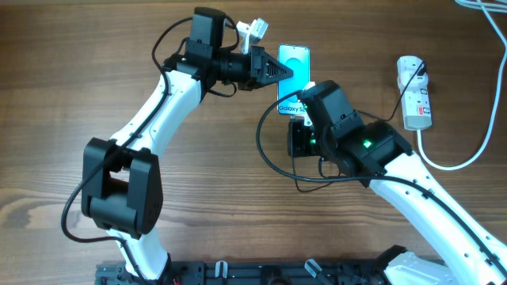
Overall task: Plug charger to phone and switch on socket
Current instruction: 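Push the USB-C plug up into the phone's port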
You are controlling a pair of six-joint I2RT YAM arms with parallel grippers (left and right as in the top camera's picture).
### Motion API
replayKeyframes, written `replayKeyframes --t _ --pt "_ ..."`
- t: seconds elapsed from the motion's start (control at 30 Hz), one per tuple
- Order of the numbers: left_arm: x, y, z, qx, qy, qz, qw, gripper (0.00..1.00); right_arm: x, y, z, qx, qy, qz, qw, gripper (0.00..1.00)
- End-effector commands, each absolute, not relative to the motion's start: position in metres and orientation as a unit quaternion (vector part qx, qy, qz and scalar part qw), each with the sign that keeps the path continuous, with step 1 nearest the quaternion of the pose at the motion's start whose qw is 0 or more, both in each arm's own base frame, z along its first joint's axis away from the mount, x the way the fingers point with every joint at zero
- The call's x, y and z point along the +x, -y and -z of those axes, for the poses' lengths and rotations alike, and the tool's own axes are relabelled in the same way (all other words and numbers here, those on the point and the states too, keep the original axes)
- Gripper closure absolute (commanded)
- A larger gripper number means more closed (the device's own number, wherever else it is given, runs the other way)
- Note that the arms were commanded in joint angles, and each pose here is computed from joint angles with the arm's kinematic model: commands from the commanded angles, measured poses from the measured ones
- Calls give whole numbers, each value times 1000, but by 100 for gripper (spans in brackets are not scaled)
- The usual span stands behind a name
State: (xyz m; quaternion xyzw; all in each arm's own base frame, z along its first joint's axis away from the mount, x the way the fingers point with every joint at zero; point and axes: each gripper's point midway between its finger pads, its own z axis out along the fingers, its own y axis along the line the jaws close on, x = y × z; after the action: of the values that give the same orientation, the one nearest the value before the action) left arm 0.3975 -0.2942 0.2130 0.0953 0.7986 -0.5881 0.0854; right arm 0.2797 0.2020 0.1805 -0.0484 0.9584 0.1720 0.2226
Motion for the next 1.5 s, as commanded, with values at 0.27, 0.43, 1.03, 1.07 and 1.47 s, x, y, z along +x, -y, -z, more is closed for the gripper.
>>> replayKeyframes --t 0.27,0.43,1.03,1.07,1.47 --pt "389 298 -234 128 -781 603 96 96 286 -199 -196 -38 -953 -171 247 96" --pt "386 298 -236 132 -777 609 91 96 285 -199 -196 -38 -954 -170 245 96" --pt "386 298 -236 132 -777 608 92 96 287 -201 -197 -39 -952 -175 249 96" --pt "386 298 -236 133 -777 608 92 96 287 -201 -198 -39 -952 -175 249 96" --pt "382 304 -236 140 -776 609 88 96 288 -203 -196 -40 -952 -176 247 96"
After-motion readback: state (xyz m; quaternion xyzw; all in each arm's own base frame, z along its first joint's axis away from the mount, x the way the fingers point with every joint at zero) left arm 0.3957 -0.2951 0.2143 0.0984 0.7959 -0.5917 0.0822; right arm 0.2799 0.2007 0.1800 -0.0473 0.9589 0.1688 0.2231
